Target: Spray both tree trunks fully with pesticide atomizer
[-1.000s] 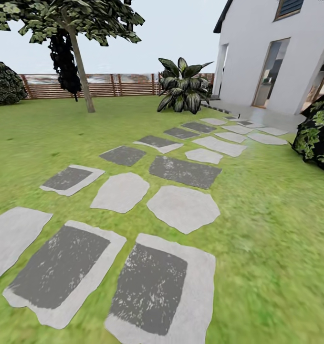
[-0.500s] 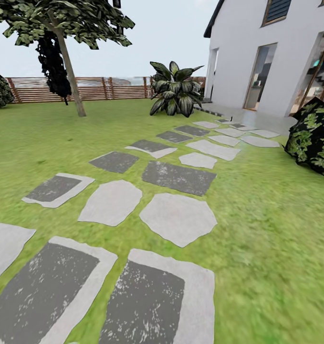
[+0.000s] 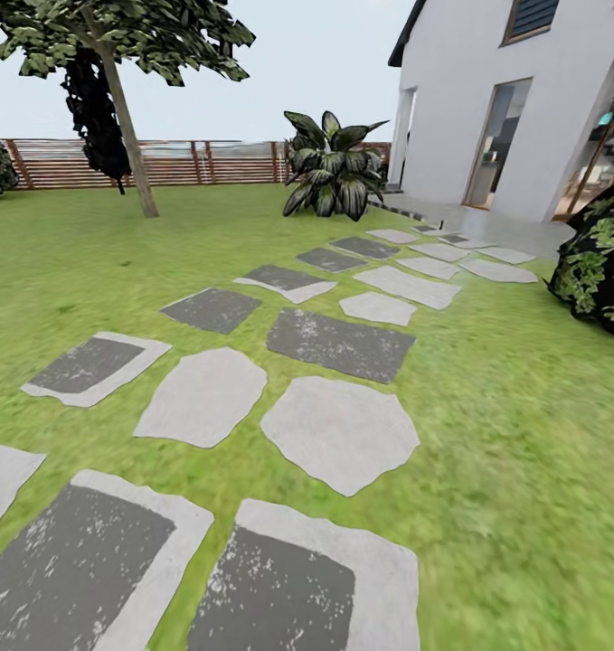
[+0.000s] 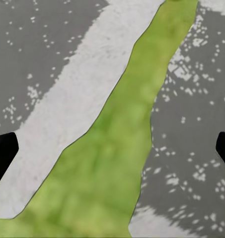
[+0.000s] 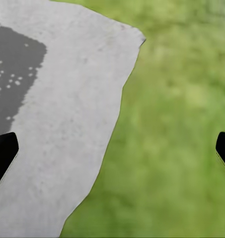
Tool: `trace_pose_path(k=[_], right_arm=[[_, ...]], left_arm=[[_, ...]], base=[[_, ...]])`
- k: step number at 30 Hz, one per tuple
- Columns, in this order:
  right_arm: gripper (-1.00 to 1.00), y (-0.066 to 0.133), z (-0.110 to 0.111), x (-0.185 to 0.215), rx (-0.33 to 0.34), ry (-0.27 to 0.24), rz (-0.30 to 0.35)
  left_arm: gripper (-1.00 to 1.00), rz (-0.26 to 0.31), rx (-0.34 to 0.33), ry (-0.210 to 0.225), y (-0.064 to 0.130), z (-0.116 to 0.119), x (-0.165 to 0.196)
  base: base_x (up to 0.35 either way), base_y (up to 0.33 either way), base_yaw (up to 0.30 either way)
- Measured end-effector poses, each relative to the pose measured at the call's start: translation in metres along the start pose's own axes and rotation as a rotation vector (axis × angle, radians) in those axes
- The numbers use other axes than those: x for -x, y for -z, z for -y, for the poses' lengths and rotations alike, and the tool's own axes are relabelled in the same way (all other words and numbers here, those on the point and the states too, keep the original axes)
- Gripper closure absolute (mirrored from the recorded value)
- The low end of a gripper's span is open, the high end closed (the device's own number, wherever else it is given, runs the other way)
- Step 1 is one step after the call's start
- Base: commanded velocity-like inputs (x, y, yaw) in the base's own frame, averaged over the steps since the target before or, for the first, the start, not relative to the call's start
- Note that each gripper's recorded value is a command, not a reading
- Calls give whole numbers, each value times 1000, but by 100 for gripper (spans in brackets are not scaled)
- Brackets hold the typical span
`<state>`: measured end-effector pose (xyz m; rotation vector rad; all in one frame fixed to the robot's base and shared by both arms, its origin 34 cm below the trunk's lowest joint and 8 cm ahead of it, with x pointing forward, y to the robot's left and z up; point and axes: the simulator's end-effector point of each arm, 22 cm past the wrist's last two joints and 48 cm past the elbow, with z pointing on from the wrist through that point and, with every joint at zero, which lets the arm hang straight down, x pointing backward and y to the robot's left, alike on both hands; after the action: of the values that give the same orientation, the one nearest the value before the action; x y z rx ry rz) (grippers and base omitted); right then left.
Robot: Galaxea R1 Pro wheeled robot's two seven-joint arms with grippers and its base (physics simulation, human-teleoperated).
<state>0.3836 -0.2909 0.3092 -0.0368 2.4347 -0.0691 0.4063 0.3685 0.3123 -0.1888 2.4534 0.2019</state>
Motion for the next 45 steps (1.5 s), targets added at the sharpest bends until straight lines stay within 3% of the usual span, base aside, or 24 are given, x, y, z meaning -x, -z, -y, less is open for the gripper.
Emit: trace_pose_path(k=[28,45], right_arm=[[-100,1,-1,-19,2,2,-44],[-100,1,-1,-20,3,4,-46]], left_arm=[[-100,-54,5,-8,0,-2,-24],[-100,-60,4,-9,1,-1,-27]], base=[[340,0,0],[340,0,-4]])
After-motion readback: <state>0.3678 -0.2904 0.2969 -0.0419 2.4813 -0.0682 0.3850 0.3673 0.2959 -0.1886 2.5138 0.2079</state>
